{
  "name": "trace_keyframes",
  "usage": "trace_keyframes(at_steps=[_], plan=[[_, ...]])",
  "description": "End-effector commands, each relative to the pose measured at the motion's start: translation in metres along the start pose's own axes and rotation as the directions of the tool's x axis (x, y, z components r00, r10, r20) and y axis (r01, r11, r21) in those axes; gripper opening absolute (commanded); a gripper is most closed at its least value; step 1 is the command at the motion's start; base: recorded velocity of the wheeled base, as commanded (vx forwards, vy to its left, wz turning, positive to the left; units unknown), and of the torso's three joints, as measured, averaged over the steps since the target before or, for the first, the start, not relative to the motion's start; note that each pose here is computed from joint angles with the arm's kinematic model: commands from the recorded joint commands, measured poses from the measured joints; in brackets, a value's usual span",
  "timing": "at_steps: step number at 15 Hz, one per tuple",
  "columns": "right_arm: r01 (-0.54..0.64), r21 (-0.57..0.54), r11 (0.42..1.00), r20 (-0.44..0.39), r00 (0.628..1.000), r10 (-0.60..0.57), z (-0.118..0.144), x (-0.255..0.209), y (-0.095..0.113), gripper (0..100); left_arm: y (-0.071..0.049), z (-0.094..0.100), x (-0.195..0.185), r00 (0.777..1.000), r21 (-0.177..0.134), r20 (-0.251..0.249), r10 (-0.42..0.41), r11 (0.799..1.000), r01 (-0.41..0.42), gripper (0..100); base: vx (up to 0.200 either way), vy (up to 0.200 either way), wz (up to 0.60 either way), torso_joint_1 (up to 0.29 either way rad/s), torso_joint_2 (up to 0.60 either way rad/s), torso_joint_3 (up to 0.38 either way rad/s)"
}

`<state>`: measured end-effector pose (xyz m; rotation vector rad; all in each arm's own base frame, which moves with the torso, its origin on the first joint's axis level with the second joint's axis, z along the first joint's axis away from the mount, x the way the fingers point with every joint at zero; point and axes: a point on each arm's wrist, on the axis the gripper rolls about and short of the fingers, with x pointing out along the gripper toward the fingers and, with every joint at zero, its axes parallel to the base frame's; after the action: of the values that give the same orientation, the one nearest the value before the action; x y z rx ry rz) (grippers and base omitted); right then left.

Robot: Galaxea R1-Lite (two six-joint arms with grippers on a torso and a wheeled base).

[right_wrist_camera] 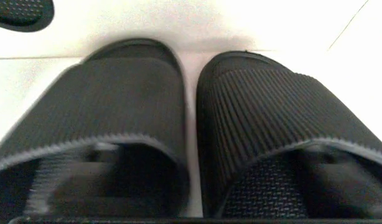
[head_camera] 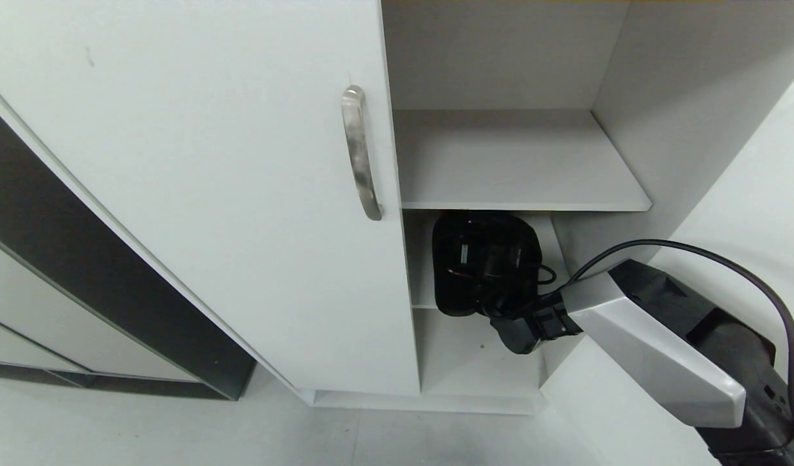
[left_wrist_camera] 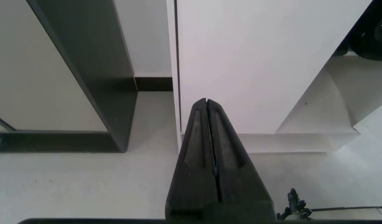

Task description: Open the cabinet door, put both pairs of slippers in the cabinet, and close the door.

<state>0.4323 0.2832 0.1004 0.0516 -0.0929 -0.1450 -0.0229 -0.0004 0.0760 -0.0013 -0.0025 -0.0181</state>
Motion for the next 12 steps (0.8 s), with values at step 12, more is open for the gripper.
trace_keyframes(at_steps=[12], plan=[[-0.111, 0.010, 0.994, 0.005, 0.994, 0.111, 0.031, -0.067, -0.022, 100, 0.000, 0.000, 0.000, 1.000, 0.000, -0.001, 0.000, 1.000, 0.000, 0, 0.000, 0.000, 0.00, 0.000, 0.00, 0.000]])
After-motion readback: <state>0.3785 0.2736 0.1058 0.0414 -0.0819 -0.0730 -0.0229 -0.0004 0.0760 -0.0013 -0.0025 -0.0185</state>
